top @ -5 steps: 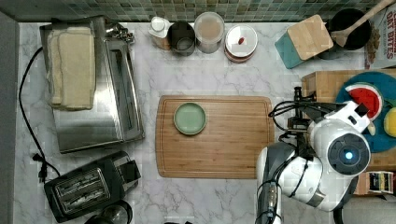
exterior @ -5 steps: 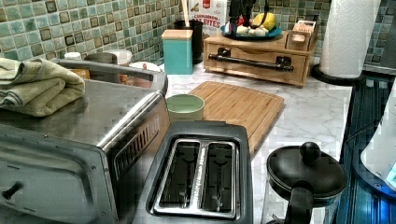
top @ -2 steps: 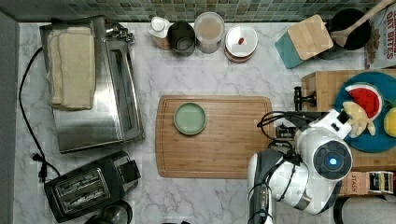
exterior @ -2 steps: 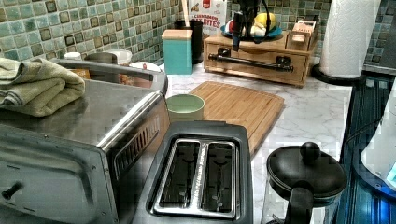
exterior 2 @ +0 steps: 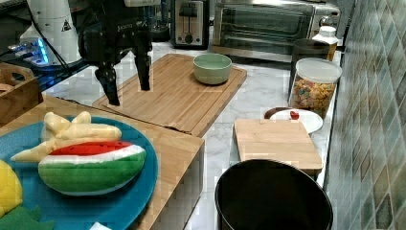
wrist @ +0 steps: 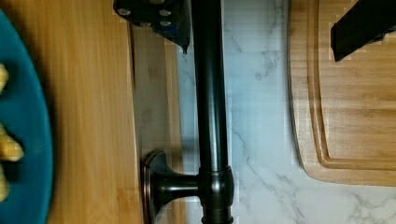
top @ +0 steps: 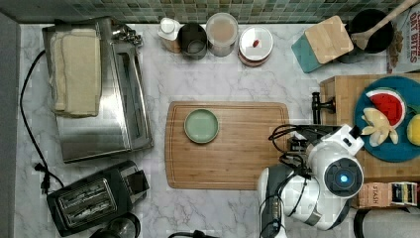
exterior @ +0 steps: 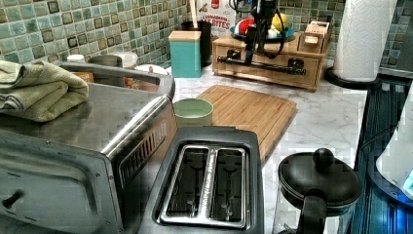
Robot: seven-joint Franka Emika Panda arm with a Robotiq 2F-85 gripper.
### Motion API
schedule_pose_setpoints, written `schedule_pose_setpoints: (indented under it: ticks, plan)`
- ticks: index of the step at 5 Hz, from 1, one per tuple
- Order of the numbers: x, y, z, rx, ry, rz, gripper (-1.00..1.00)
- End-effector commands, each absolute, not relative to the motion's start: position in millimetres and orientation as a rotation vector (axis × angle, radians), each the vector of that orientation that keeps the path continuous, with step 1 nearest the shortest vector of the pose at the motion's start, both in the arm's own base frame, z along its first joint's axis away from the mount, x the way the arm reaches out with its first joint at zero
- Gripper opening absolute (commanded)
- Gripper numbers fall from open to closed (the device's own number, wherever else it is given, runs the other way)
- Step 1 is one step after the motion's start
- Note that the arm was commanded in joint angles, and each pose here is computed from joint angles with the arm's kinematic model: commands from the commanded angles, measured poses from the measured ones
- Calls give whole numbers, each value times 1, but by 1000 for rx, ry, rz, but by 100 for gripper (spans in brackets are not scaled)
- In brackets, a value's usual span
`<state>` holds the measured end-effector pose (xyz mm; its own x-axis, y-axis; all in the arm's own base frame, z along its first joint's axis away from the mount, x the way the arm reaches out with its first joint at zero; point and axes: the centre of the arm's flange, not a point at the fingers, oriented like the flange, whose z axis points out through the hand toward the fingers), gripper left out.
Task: Open the drawer.
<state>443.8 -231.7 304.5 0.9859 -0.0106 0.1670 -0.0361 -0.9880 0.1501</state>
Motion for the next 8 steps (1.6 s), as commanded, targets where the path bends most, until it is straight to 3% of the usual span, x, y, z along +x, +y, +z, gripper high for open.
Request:
schedule_pose_setpoints:
  ticks: [1,2,4,5,6,8]
  plan:
    - [445,-262,258,2957,3,225,100]
    - [450,-261,242,2976,18,251,100]
    - [467,-245,222,3033,21,125,100]
    - [470,-228,232,3050,-1,173,100]
    - [473,-200,244,3089,-7,85,100]
    - [476,-132,235,3266,18,77,100]
